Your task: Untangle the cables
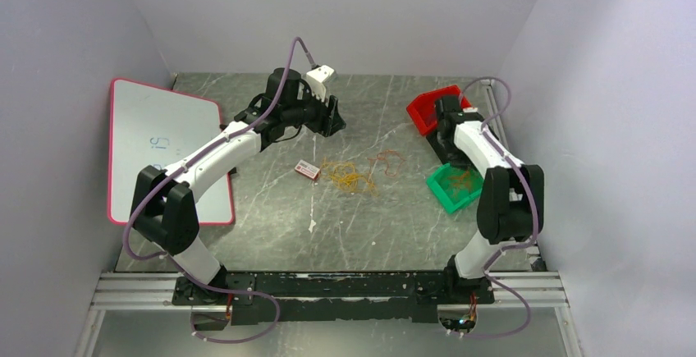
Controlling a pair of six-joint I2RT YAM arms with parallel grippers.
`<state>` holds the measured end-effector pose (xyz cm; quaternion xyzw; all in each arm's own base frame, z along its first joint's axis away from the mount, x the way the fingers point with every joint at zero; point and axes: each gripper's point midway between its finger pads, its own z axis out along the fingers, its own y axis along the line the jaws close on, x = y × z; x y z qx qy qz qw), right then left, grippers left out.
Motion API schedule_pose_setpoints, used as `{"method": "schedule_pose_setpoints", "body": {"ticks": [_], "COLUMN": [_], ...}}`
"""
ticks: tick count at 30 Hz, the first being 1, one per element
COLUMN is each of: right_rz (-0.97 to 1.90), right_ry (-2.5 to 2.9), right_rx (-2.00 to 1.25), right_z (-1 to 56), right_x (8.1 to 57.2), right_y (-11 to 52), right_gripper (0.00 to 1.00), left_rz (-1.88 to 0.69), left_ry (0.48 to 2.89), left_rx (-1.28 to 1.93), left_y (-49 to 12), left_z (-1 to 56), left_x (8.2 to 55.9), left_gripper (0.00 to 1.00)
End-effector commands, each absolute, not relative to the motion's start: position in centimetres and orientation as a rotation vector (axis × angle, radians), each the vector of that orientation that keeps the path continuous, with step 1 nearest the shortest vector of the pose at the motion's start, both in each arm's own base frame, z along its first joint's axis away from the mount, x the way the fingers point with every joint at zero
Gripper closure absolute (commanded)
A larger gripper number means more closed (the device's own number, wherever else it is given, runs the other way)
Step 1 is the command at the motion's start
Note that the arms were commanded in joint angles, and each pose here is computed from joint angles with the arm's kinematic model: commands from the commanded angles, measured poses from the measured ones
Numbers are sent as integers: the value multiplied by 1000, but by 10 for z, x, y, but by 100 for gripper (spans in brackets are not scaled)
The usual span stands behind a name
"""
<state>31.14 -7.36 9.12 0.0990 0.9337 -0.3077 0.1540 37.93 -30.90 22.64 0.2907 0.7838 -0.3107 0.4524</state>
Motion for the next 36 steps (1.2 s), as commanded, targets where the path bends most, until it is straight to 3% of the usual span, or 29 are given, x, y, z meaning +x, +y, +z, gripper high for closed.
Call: {"method": "schedule_pose_setpoints", "body": {"ticks": [1, 18, 22, 30, 36], "right_rz": [-816, -681, -492, 199, 345], "right_ry": [2587, 2549, 2550, 2470, 2467], "right_rx": [335, 339, 312, 144, 157], "right_z": [136, 158, 153, 149, 126], "right_x": [319, 316, 327, 362, 375], "right_y": [-73, -63, -43, 52, 100], "right_gripper": [65, 63, 63, 62, 61], "left_rz": [-766, -762, -754, -725, -711], "left_ry": [1875, 1880, 1879, 1872, 1875], "left_rx": [716, 716, 714, 697, 654], "left_y": [-306, -306, -305, -300, -296], "left_z": [245, 243, 244, 247, 252], "left_x": [379, 380, 380, 382, 382], "left_gripper": [38, 39, 39, 39, 39]}}
